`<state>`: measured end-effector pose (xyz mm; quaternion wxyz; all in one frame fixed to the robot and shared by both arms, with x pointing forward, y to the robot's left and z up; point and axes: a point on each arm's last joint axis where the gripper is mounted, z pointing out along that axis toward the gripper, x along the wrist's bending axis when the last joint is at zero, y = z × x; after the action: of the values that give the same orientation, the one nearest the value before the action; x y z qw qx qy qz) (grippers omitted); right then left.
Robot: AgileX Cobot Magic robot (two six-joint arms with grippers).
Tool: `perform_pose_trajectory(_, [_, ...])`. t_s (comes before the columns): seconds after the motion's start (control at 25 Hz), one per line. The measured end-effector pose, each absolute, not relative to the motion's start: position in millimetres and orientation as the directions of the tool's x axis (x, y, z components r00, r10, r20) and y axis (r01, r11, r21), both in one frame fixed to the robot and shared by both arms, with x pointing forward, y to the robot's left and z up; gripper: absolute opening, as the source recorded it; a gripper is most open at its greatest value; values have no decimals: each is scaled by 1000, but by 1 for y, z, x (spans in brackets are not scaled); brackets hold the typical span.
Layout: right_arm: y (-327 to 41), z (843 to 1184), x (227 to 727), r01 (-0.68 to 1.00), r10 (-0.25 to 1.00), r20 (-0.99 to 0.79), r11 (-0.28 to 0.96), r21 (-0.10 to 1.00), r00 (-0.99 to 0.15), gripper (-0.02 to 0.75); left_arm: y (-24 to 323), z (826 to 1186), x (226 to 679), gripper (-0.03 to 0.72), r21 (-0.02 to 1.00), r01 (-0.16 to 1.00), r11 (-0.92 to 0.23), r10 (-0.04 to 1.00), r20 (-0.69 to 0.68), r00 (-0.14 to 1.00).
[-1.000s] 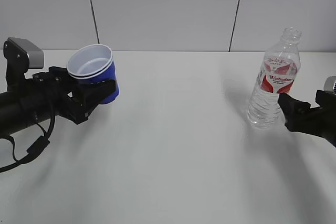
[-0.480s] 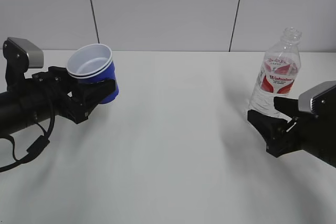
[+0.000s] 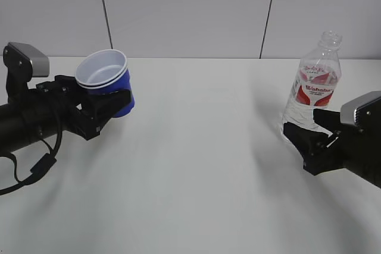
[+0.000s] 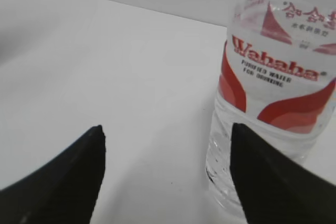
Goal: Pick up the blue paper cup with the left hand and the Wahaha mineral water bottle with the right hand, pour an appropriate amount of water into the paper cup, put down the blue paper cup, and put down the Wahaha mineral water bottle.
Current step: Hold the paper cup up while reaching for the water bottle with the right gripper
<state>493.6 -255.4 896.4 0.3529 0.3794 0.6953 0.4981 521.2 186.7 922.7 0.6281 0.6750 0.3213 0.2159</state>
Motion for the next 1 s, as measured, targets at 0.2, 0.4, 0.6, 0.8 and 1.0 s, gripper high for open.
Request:
perform_pose_trajectory(0.2, [-257, 897, 496, 183, 893, -94, 192, 964, -441, 641, 187, 923, 521, 498, 987, 163, -4, 706, -113, 699])
perform_pose_trajectory(0.4, [-262, 899, 501, 193, 925, -72, 153, 969, -373, 668, 187, 923, 521, 498, 987, 163, -4, 706, -113, 699])
perform_pose_trajectory(0.6, [-265, 904, 510, 177, 941, -50, 115, 978, -336, 669, 187, 923, 521, 498, 987, 163, -4, 706, -113, 699])
perform_pose_trajectory(0.8, [-269, 908, 517, 172, 961, -9, 58, 983, -276, 669, 187, 923, 521, 498, 987, 163, -3, 706, -113, 699])
perform_pose_trajectory(1.0, [-271, 908, 517, 174, 966, -2, 49, 984, -258, 664, 187, 923, 521, 498, 987, 163, -3, 707, -113, 698])
